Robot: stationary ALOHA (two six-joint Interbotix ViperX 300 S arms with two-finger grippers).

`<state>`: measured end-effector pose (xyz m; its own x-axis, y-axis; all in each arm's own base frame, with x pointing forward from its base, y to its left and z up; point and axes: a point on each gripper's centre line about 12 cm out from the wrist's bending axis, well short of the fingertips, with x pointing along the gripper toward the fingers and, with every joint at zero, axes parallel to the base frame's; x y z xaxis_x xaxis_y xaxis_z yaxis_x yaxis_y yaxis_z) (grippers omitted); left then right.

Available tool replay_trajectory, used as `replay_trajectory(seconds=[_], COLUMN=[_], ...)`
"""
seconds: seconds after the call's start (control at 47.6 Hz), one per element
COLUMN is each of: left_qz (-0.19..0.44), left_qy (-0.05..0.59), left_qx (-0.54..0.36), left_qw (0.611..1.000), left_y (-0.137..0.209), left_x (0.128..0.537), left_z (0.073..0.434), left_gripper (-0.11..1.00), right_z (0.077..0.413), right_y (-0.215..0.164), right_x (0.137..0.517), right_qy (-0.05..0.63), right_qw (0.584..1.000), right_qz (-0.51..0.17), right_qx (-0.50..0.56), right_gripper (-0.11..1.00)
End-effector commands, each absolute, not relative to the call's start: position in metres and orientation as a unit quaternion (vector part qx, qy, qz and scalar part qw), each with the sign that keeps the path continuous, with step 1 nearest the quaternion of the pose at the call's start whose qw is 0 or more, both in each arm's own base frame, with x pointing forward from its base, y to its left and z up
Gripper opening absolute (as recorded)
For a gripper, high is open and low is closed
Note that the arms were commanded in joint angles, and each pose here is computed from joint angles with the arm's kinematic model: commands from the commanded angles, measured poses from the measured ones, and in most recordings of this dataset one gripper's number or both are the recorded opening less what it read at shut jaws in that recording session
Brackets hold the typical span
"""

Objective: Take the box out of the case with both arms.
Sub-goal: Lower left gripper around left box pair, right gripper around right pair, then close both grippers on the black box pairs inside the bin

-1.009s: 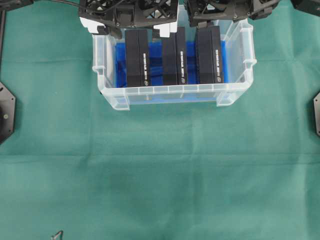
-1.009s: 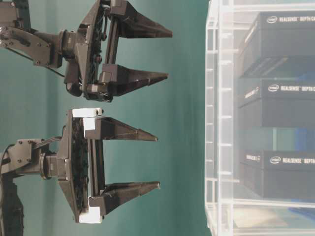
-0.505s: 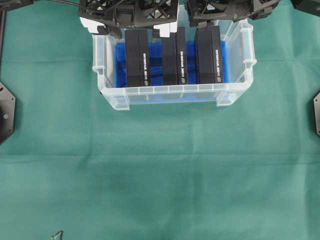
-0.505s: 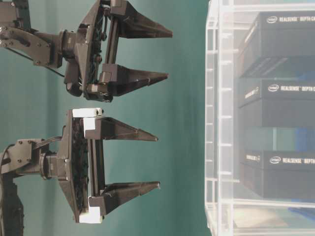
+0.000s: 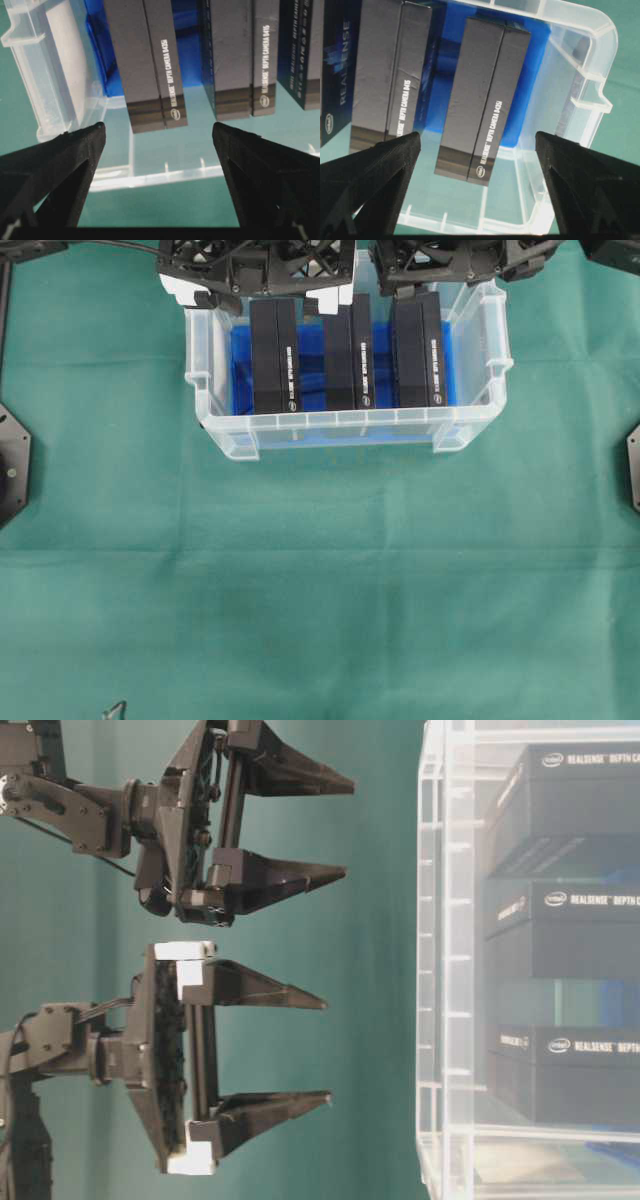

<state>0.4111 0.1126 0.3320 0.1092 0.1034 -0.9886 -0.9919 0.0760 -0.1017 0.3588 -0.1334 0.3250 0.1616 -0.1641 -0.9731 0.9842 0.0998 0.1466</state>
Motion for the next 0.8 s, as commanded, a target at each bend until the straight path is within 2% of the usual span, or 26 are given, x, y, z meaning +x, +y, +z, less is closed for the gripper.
replay_trajectory(seconds=[0.0, 0.336, 0.778], left_qz=[0.477, 0.487, 0.484], left_qy=[0.446, 0.447, 0.433], left_qx=[-0.484, -0.488, -0.497], left_qw=[0.582, 0.570, 0.575], left_y=[0.114, 0.115, 0.118], left_x=[0.408, 0.401, 0.401], left_z=[0.340, 0.313, 0.273], left_gripper=[0.84, 0.84, 0.84], right_z=[0.329, 0.309, 0.270], right_y=[-0.133, -0.134, -0.132], right_x=[0.360, 0.365, 0.363], right_qy=[0.427, 0.432, 0.432], right_qw=[0.609, 0.608, 0.605], right_qz=[-0.474, -0.473, -0.474], right_qx=[0.473, 0.470, 0.471], right_gripper=[0.93, 0.93, 0.93])
